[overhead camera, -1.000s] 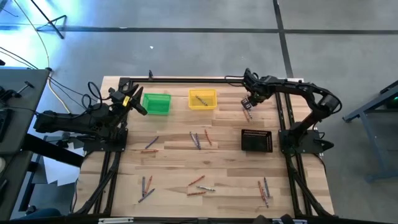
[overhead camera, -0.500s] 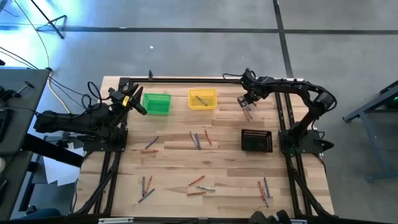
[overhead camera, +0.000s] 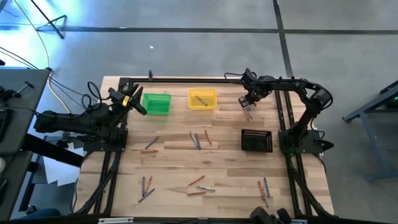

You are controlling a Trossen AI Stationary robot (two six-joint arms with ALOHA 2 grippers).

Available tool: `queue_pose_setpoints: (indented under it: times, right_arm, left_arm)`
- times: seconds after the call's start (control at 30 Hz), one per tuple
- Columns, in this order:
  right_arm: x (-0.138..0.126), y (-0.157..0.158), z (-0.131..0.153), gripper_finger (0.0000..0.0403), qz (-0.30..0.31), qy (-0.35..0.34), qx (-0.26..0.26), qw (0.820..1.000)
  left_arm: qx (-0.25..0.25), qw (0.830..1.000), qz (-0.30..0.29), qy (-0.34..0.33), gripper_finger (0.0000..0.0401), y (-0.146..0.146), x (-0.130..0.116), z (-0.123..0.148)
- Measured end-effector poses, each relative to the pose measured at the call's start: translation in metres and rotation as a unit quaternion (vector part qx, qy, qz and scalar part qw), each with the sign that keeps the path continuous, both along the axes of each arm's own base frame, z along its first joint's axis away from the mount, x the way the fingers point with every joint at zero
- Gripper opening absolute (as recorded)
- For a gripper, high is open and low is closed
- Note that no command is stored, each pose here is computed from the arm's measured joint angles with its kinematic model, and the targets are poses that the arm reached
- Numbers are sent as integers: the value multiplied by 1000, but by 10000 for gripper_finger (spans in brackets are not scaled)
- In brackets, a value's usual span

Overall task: Sort crayons
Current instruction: Put the orange crayon into the black bin

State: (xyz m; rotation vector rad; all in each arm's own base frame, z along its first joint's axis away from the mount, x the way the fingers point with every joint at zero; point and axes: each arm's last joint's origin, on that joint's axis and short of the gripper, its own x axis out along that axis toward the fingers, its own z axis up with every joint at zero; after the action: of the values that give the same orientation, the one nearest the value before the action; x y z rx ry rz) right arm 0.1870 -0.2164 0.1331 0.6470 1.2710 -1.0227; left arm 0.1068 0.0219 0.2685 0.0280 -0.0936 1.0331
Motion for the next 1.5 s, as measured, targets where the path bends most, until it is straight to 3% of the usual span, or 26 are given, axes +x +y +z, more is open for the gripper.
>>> queue_pose_setpoints:
  times: [0.3,0.63,0.87,1.0,1.2,1.5]
  right_arm:
    - [-4,-3,0,9,14,-26,30,999]
    - [-13,-6,7,5,-1,-35,30,999]
    - [-20,0,32,3,-5,-51,2,999]
    - [-21,7,53,3,-4,-97,-14,995]
    - [-7,37,82,3,27,-190,4,981]
    - [23,122,101,4,103,-201,67,972]
  left_arm:
    - [0,1000,0,0,99,0,0,0]
    - [0,1000,0,0,99,0,0,0]
    - [0,1000,0,0,99,0,0,0]
    - [0,1000,0,0,99,0,0,0]
    - [0,1000,0,-1,99,0,0,0]
    - [0,1000,0,-4,99,0,0,1]
